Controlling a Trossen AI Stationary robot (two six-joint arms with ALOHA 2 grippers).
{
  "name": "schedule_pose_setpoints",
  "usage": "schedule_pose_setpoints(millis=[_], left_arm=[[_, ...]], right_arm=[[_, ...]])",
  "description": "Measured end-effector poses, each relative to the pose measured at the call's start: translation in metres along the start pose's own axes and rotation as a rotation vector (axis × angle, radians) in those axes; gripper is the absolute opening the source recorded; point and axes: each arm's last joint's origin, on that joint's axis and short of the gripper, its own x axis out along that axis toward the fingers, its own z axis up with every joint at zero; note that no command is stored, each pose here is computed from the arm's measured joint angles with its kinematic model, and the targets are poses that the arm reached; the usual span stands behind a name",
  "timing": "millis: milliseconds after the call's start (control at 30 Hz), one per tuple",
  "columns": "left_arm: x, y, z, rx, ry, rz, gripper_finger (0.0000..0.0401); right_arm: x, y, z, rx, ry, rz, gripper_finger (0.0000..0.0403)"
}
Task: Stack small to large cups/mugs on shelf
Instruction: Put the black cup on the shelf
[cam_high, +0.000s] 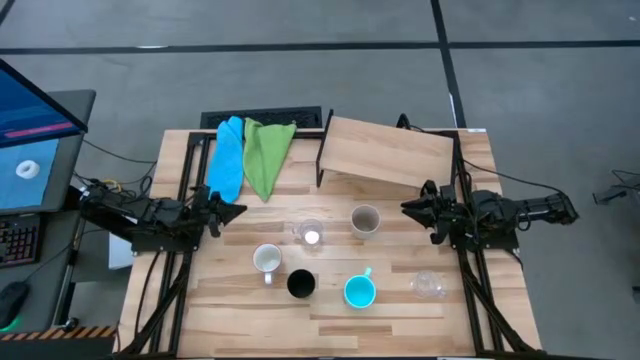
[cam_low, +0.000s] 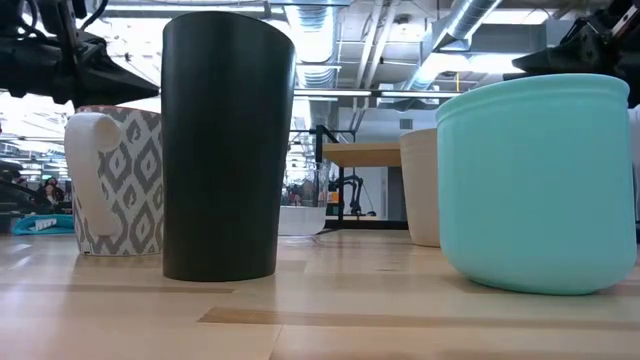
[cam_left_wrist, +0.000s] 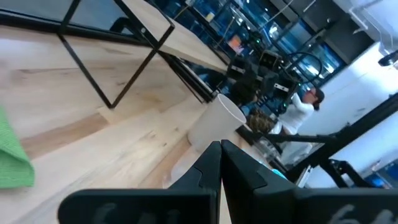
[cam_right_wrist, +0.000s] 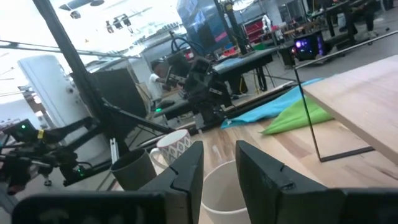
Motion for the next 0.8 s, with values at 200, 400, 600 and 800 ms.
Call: schedule_pose_setpoints(millis=[200, 400, 600, 800], left_arm=[[0.0, 0.001, 0.0012, -0.024, -0.039, 0.035, 0.0], [-0.0001, 0.0013, 0.0016, -0.098, -0.054, 0.046, 0.0], [-0.0001, 0.0013, 0.0016, -0.135, -0.055, 0.044, 0.0], [-0.0001, 0.0015, 0.0014, -0.128, -0.054, 0.046, 0.0]], right_arm=[[0.0, -0.0003, -0.0008, -0.002, 0.008, -0.003, 0.0116], [0.0, -0.0004, -0.001, 0.059, 0.01, -0.004, 0.0116], [0.0, -0.0003, -0.001, 0.279, 0.01, -0.005, 0.0116], [0.0, -0.0003, -0.0009, 0.321, 0.008, -0.004, 0.0116]])
